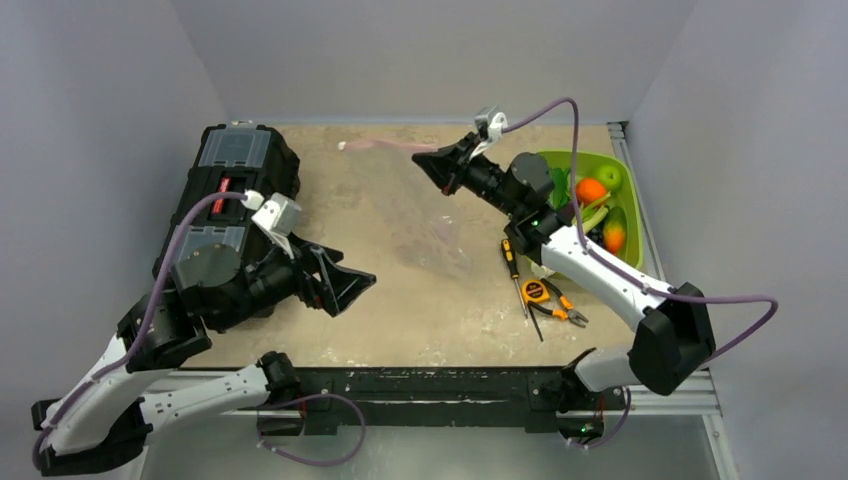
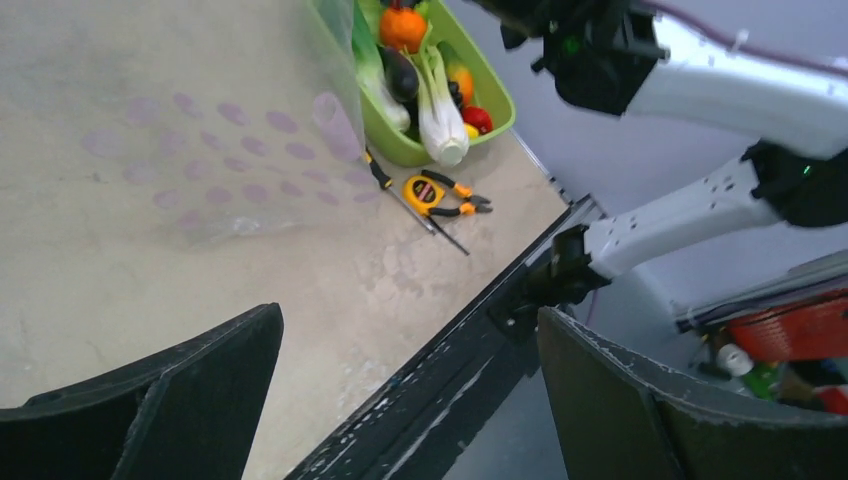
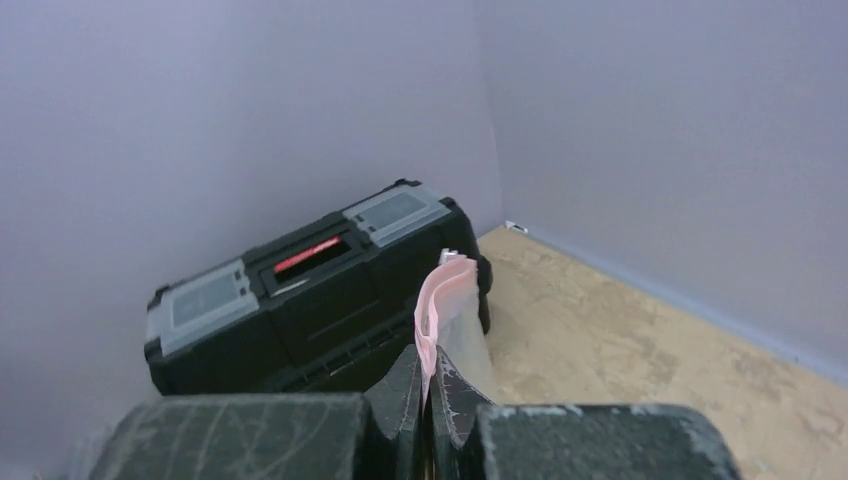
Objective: Place the food in the zip-top bag and seal the zipper
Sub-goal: Pick up the zipper food storage bag at the center of the board, then open the zipper of the food storage bag at the center of the board.
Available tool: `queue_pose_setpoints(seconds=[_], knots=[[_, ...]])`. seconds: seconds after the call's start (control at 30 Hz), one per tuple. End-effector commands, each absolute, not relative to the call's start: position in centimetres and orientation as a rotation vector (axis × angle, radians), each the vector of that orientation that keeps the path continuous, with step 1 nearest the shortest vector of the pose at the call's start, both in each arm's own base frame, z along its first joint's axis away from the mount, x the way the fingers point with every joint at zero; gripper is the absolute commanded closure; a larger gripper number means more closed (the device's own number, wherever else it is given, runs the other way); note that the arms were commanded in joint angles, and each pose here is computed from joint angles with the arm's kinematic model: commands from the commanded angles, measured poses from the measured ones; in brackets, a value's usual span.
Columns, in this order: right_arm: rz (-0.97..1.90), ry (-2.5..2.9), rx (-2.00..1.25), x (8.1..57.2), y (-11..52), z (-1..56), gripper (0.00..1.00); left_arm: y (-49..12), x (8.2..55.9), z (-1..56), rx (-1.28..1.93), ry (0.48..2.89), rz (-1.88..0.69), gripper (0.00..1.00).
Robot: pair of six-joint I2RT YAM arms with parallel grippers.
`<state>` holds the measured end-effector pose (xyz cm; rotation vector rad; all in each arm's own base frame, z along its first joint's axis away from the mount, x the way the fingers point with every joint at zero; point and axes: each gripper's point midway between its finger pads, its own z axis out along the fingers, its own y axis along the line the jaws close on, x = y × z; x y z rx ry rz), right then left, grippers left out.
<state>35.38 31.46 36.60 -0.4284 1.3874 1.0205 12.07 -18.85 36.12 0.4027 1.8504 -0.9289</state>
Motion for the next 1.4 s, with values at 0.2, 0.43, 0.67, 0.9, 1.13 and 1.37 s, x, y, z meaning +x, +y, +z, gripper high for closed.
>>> queue_pose_setpoints(seconds=[0.2, 0.43, 0.67, 0.9, 1.13, 1.37], knots=[[0.714, 1.222, -0.683, 30.0, 31.8, 35.2, 1.00, -20.5, 16.2, 35.7, -0.187, 2.146, -1.210, 0.00], [0.702, 1.252, -0.729, 27.5, 31.9, 32.8, 1.00, -22.2, 19.4, 38.2, -0.618, 2.041, -1.596, 0.08], [0.727, 1.269, -0.748, 26.2, 31.9, 31.5, 1.00, -21.8, 23.0, 35.9, -0.980, 2.040, -1.534, 0.20], [0.747, 1.275, -0.751, 25.5, 32.1, 31.2, 1.00, -20.6, 25.4, 32.7, -1.279, 1.932, -1.506, 0.40], [0.757, 1.276, -0.755, 25.2, 32.3, 31.1, 1.00, -20.8, 27.4, 31.4, -1.340, 1.924, -1.480, 0.48], [0.763, 1.282, -0.762, 25.1, 32.4, 31.1, 1.00, -21.3, 27.9, 29.9, -1.358, 1.957, -1.472, 0.58]])
